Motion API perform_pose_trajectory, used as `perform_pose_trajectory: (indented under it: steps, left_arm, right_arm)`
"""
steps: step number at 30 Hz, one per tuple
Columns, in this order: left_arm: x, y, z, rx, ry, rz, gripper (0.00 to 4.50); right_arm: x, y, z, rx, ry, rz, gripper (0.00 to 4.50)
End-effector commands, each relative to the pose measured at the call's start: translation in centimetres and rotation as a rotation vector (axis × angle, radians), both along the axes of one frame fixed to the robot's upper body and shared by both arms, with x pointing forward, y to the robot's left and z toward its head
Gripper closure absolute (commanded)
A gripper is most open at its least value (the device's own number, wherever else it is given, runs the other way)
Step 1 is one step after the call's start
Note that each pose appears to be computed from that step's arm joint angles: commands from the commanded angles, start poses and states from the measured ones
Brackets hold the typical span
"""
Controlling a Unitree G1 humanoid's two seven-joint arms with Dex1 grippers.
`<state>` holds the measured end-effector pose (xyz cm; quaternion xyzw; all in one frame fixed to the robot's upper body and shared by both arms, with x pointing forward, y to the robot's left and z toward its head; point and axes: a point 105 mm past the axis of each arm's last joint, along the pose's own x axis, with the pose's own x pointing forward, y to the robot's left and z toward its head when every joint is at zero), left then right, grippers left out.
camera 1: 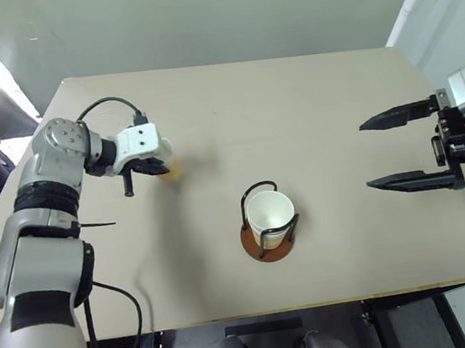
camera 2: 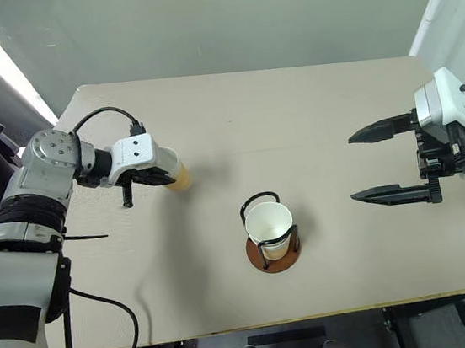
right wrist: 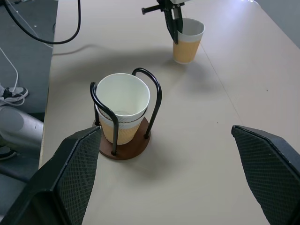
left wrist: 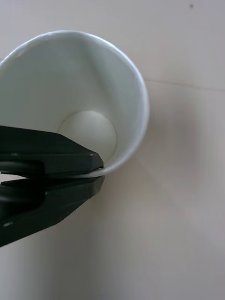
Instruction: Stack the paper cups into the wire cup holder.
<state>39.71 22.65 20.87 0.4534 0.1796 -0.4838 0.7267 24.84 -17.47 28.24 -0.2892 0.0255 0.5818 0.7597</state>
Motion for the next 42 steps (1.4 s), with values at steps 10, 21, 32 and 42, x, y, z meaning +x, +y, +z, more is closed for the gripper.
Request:
perform_pose_trajectory:
  steps: [10, 21, 32, 42]
  left_arm:
    - [-13.3, -14.5, 13.7, -0.371, -0.071, -0.894, 4.46]
    - [-13.4, -16.2, 6.3, -0.109, 0.08, -0.956, 4.46]
    - [-12.1, -15.8, 4.8, 0.004, 0.04, -0.948, 4.46]
    - [-12.2, -16.4, 4.7, -0.013, 0.036, -0.966, 3.82]
  right_arm:
    - [-1.0, -0.8, 1.7, -0.015, -0.055, -0.001, 0.0]
    - [-1.9, -1.0, 1.4, -0.002, -0.049, -0.036, 0.0]
    - [-2.1, -1.2, 1.2, 0.002, -0.053, -0.07, 0.0]
    - [-1.9, -0.8, 1.1, 0.005, -0.058, -0.068, 0.0]
